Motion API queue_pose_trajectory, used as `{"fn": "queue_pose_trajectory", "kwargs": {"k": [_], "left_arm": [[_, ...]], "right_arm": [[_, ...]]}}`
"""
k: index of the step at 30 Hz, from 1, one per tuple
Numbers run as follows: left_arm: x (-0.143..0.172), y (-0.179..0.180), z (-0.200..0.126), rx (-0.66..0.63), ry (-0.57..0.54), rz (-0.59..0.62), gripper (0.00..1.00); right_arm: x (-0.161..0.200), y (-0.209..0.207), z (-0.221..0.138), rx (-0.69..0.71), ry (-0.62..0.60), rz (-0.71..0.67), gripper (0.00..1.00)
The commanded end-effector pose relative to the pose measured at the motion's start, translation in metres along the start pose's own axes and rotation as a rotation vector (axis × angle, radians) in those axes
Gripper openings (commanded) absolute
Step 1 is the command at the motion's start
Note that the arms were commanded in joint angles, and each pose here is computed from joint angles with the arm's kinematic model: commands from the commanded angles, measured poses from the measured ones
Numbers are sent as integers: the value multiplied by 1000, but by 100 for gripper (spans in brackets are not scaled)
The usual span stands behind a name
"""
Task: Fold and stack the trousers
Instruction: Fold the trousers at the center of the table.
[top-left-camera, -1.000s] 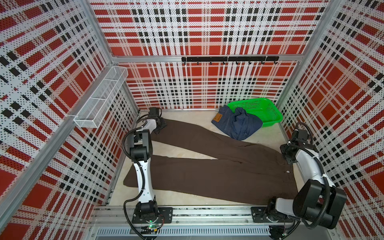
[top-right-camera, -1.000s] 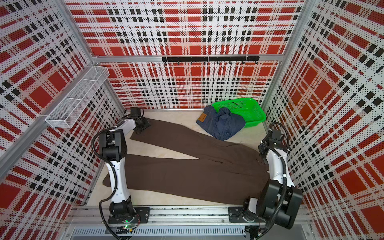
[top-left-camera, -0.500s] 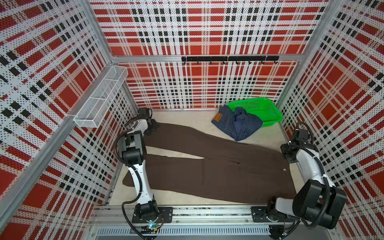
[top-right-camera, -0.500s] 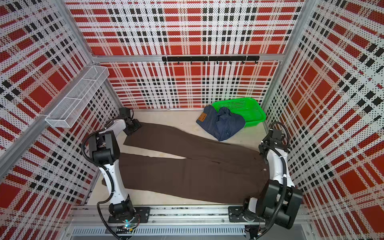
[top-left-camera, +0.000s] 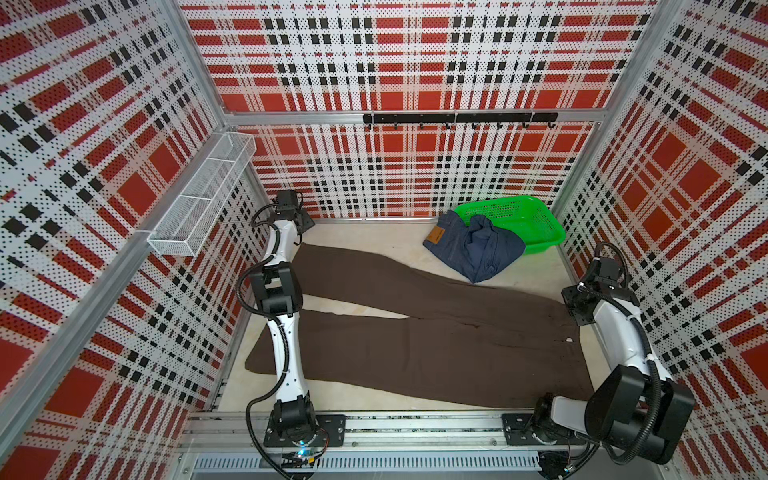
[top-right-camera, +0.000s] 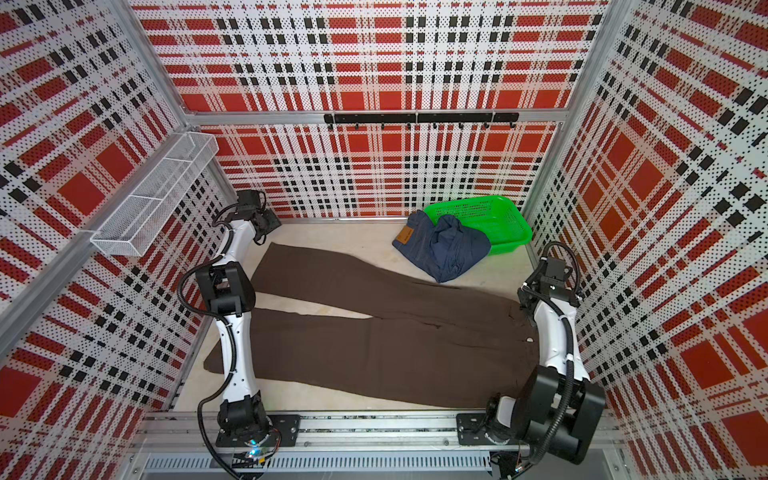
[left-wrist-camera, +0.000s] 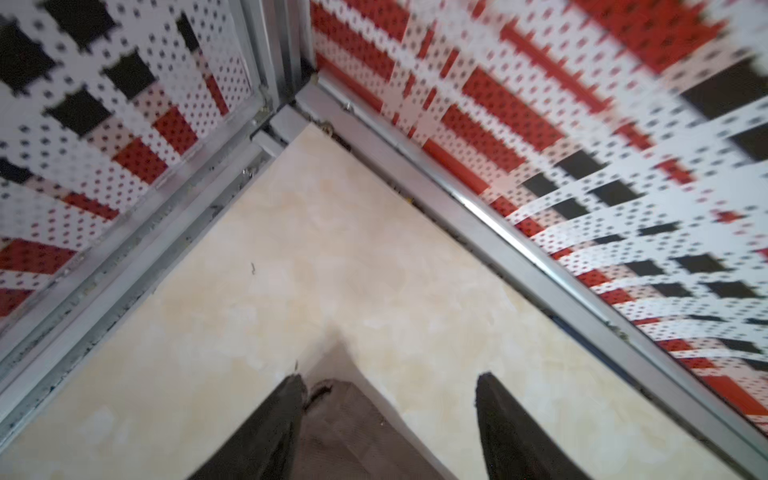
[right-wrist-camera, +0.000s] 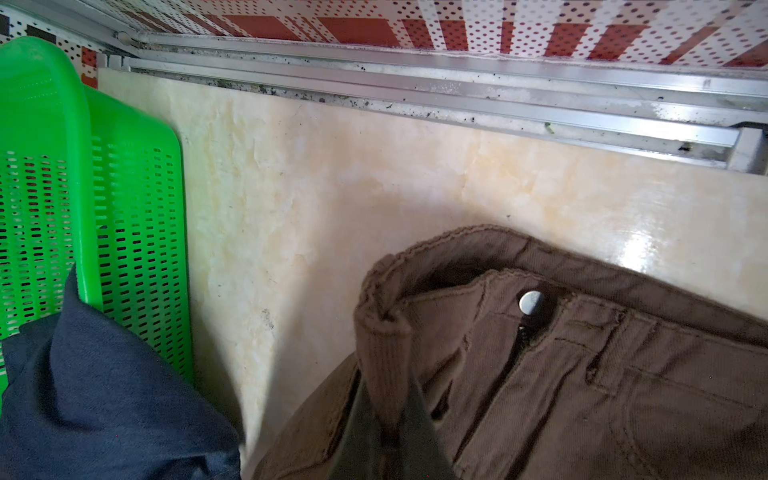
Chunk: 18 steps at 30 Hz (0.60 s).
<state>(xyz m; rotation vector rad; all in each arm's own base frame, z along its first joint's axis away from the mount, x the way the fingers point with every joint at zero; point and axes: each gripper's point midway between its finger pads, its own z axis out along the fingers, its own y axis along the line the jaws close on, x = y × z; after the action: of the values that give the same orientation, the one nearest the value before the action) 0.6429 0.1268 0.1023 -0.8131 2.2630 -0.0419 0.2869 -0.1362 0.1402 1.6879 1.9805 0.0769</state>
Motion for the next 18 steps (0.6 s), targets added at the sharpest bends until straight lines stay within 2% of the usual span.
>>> {"fn": "queue_pose_trajectory", "kwargs": {"k": [1, 6, 10, 18], "left_arm": [[-7, -3, -7, -15, -22, 19, 70], [23, -8, -9, -23, 49, -11, 71], [40, -22, -12, -23, 42, -27, 73], [32, -16, 10, -59, 9, -123, 70]], "right_arm": [[-10, 9, -12, -44, -30, 10, 0], [-2, 5, -3, -48, -5, 13, 0], [2, 5, 3, -46, 13, 12, 0], [3, 5, 4, -51, 18, 1, 0]]}}
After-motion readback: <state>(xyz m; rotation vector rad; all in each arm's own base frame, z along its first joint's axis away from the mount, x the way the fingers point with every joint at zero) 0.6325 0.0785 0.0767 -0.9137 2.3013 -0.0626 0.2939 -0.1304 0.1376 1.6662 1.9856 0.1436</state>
